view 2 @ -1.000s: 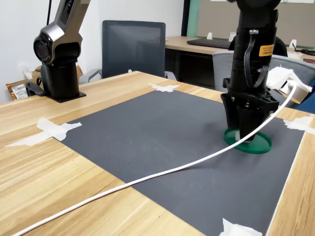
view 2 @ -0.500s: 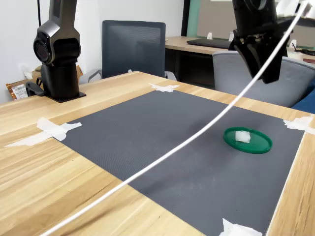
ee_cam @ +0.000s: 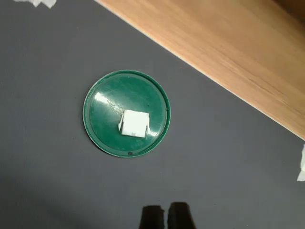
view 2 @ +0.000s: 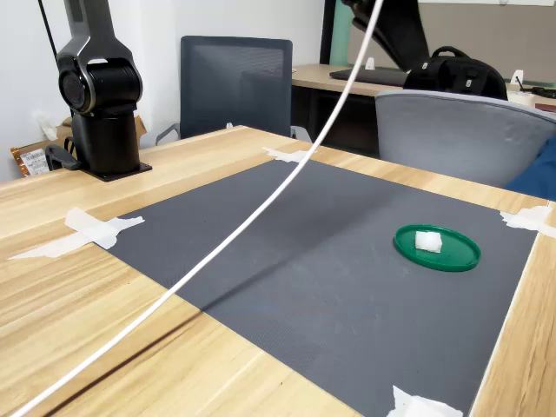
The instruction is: Grasp a white terminal and put it in the green lid.
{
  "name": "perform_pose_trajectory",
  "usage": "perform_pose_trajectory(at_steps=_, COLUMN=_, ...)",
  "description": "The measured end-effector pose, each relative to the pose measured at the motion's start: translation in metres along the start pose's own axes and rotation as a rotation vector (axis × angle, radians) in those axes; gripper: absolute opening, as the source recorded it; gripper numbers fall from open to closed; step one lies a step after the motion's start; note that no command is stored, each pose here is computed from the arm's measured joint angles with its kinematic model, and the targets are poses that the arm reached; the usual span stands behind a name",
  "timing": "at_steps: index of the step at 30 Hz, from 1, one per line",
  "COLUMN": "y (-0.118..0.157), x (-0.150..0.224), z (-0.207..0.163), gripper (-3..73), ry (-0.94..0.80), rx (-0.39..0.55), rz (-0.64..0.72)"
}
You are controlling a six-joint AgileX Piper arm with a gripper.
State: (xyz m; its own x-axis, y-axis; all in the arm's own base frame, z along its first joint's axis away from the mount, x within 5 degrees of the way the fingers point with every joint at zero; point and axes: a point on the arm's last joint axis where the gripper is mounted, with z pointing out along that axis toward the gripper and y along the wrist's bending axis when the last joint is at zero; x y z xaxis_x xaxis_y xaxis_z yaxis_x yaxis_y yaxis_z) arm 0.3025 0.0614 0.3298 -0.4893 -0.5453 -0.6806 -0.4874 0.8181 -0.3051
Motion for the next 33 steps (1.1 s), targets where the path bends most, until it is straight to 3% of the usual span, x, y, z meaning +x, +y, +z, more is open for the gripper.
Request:
perform_pose_trajectory(at_steps=8, y=0.013, x=0.031, z=-0.044, gripper=-2.7, ry=-0.253, rx=0.128, rz=0.161)
perform_pose_trajectory(at_steps=17, y=0.004, x=0.084, z=-0.101, gripper=-2.7, ry=-0.435, rx=0.307, rz=0.515)
perform_pose_trajectory(at_steps=33, y=0.066, x=0.175, z=-0.116, gripper=-2.8, ry=-0.465, rx=0.352, rz=0.474)
